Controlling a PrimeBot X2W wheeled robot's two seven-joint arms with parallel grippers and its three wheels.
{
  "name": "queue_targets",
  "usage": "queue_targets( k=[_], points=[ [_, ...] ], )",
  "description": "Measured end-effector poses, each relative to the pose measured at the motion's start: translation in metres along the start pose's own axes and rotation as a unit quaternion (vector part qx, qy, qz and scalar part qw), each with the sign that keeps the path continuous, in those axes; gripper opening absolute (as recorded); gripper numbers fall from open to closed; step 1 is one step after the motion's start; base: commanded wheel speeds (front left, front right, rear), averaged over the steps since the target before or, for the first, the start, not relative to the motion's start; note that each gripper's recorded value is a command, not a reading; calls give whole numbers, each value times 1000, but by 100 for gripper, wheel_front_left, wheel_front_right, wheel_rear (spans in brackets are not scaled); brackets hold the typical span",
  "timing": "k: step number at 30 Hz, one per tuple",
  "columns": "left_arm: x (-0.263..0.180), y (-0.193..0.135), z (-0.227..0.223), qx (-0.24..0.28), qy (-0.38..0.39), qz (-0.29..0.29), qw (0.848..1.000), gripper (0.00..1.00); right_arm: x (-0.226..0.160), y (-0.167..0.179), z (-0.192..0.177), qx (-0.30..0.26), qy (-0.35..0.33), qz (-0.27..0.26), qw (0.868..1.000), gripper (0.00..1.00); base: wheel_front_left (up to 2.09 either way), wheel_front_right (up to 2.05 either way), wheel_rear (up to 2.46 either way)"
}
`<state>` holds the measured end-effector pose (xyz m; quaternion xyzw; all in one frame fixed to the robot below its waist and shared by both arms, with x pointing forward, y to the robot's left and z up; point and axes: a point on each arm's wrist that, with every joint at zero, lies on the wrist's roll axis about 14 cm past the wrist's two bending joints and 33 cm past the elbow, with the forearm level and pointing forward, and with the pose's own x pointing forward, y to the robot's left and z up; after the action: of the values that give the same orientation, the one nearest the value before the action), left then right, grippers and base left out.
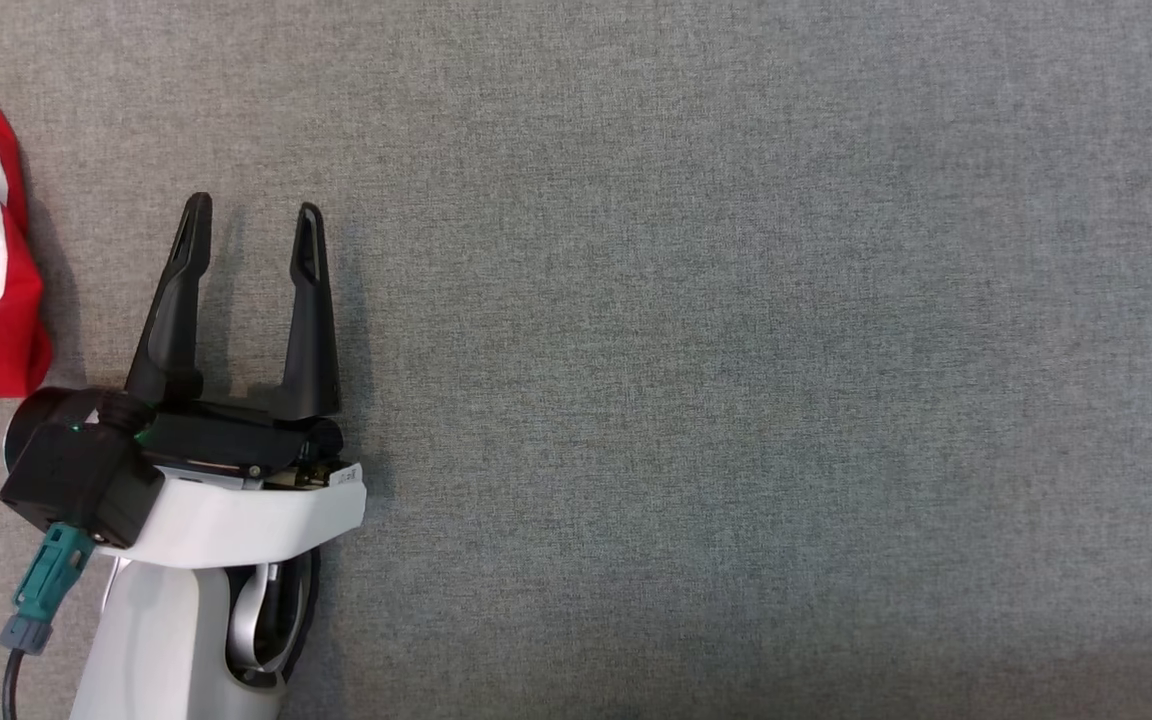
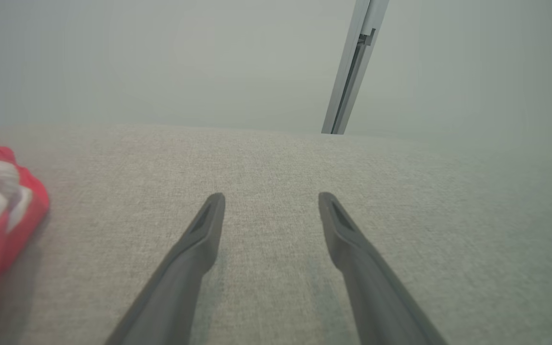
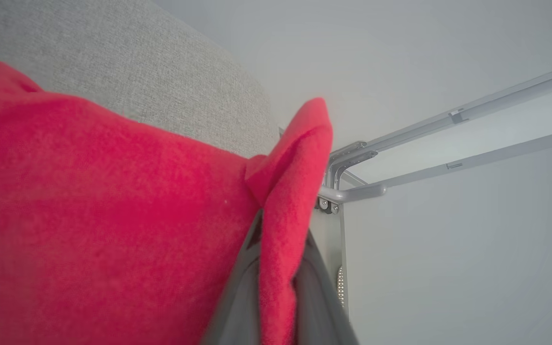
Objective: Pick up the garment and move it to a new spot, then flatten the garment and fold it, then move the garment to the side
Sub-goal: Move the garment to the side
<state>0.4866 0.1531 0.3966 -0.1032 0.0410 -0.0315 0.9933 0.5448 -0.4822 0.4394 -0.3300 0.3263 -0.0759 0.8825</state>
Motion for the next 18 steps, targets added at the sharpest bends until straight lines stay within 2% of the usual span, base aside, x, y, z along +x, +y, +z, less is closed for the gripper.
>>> queue_targets(
  k=[5, 9, 10, 11, 18],
  points=[
    [3, 0, 0, 2, -3, -2, 1000, 100, 4, -4, 0, -34, -1, -16, 999, 0, 0, 0, 0],
    [3, 1, -1, 3, -2, -2, 1000, 100, 8, 5, -2, -26, 1, -13, 1000, 0, 0, 0, 0],
    [3, 1, -1, 3, -2, -2, 1000, 100, 8, 5, -2, -26, 1, -13, 1000, 47, 0, 0, 0],
    [3, 1, -1, 3, -3, -2, 1000, 100, 8, 5, -2, -27, -1, -14, 1000, 100, 0, 0, 0],
    [1, 1, 4, 5, -6, -1, 1000, 100, 5, 6, 7, -22, -19, -18, 999, 100, 0, 0, 0]
  ],
)
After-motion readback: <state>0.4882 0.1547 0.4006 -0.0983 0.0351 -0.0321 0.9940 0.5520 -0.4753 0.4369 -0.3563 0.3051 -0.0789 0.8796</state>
